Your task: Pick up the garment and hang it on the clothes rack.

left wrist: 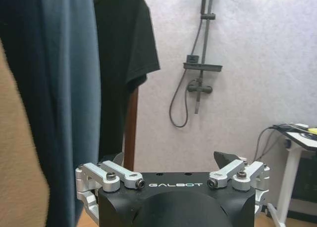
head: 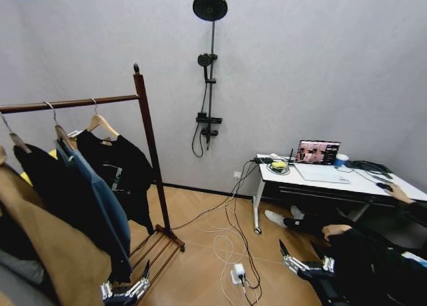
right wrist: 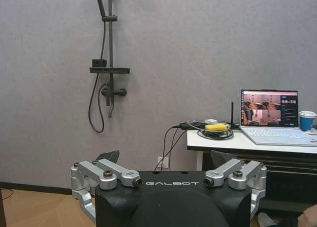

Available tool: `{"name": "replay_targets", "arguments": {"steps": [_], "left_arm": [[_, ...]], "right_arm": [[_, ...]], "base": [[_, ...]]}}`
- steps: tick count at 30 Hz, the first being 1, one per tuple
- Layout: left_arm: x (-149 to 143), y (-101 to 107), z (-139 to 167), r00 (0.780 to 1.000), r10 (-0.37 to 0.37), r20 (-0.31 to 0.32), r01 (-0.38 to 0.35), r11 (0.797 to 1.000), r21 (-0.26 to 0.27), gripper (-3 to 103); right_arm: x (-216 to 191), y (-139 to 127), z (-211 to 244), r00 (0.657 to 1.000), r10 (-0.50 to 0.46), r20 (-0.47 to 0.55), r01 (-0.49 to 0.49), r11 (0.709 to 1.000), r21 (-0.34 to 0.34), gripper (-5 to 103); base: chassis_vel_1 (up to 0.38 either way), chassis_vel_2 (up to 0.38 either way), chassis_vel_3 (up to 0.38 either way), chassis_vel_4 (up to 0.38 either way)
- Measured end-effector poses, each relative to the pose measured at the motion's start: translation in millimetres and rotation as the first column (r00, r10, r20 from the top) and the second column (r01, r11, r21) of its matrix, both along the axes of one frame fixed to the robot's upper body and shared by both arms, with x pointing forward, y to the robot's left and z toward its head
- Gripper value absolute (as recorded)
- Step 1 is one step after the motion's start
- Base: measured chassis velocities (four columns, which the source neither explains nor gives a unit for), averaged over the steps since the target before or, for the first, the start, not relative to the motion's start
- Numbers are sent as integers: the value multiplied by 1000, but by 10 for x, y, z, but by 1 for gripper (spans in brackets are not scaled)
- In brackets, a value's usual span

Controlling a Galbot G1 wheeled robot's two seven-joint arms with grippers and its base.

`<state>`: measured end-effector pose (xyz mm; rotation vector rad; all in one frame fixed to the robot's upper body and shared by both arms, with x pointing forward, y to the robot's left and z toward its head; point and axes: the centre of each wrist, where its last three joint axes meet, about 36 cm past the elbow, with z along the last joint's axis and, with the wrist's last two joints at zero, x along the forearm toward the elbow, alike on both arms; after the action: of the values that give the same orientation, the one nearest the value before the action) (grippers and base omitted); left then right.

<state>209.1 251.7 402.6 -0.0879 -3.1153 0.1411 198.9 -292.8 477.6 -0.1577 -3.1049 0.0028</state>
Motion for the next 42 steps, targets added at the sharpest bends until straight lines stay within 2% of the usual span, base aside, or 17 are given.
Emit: {"name": "replay_targets", "arguments": {"steps": [14,25,42], "left_arm": [[0,0,0,1000,0,0,0,1000,0,100],[0,-1,0,1000,-1,0,1,1000,0,100],[0,0,0,1000,0,0,0,1000,0,100]], "right_arm": [[0,0,0,1000,0,0,0,1000,0,100],[0,-1,0,1000,0,0,0,1000,0,100],[0,0,0,1000,0,0,0,1000,0,100]], "base": [[-12,-26,-5,8],[-30,-203,17,193],[-42,-23,-41,-67]]}}
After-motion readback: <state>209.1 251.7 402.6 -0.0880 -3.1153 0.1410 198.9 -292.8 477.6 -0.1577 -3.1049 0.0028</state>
